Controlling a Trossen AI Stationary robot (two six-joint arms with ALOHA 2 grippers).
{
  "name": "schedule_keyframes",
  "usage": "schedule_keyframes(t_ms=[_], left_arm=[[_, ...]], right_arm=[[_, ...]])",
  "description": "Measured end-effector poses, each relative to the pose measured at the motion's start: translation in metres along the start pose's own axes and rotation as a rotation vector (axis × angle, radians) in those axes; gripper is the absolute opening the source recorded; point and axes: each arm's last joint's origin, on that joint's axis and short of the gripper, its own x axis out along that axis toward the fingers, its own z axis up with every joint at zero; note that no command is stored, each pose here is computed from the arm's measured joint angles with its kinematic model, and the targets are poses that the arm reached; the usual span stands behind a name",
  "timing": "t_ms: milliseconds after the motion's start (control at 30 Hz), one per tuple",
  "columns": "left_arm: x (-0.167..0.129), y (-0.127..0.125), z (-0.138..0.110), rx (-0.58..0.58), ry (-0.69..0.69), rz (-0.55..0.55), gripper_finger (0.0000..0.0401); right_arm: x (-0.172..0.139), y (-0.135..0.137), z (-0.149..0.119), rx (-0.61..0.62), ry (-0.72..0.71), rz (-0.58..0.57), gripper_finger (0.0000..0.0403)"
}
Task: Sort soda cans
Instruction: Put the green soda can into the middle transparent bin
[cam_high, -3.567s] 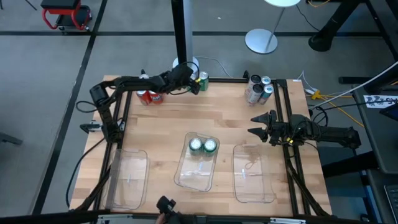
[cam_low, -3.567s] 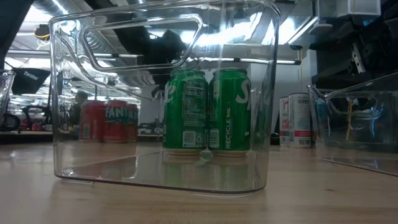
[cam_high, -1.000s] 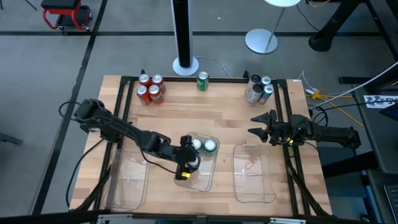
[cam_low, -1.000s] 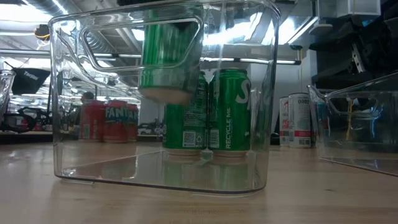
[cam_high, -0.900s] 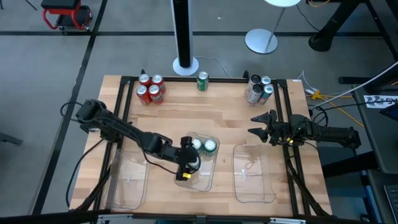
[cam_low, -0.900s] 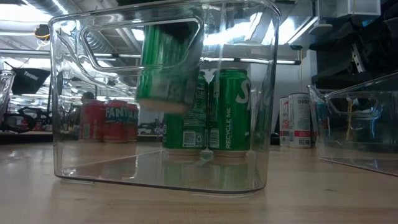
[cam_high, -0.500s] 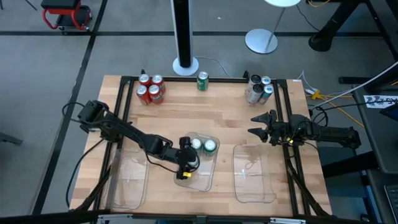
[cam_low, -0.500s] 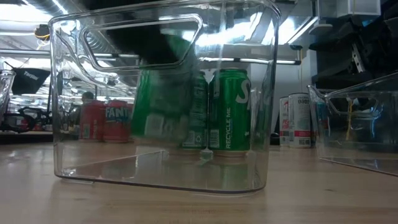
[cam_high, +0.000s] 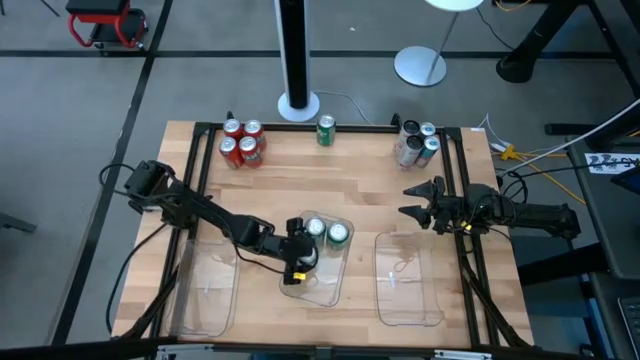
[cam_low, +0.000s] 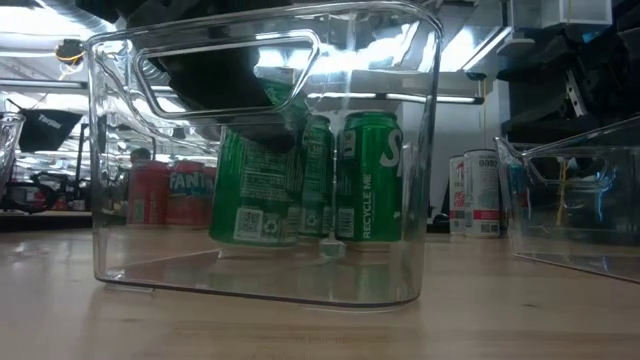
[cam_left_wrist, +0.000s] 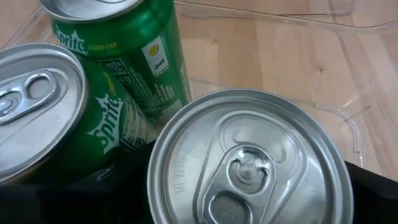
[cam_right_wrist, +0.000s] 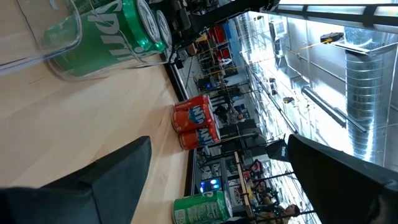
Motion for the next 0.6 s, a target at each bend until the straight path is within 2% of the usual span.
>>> schedule_keyframes(t_ms=[333, 600], left_arm=[[0.0, 0.0, 0.0, 0.043, 0.006, -0.001, 0.0333], [-0.015, 0.0, 0.02, 0.077, -0.038, -0.01, 0.0335]], right_arm=[[0.0, 0.0, 0.0, 0.0, 0.0, 0.0, 0.0376], [0.0, 0.0, 0.0, 0.015, 0.0, 0.0, 0.0376]])
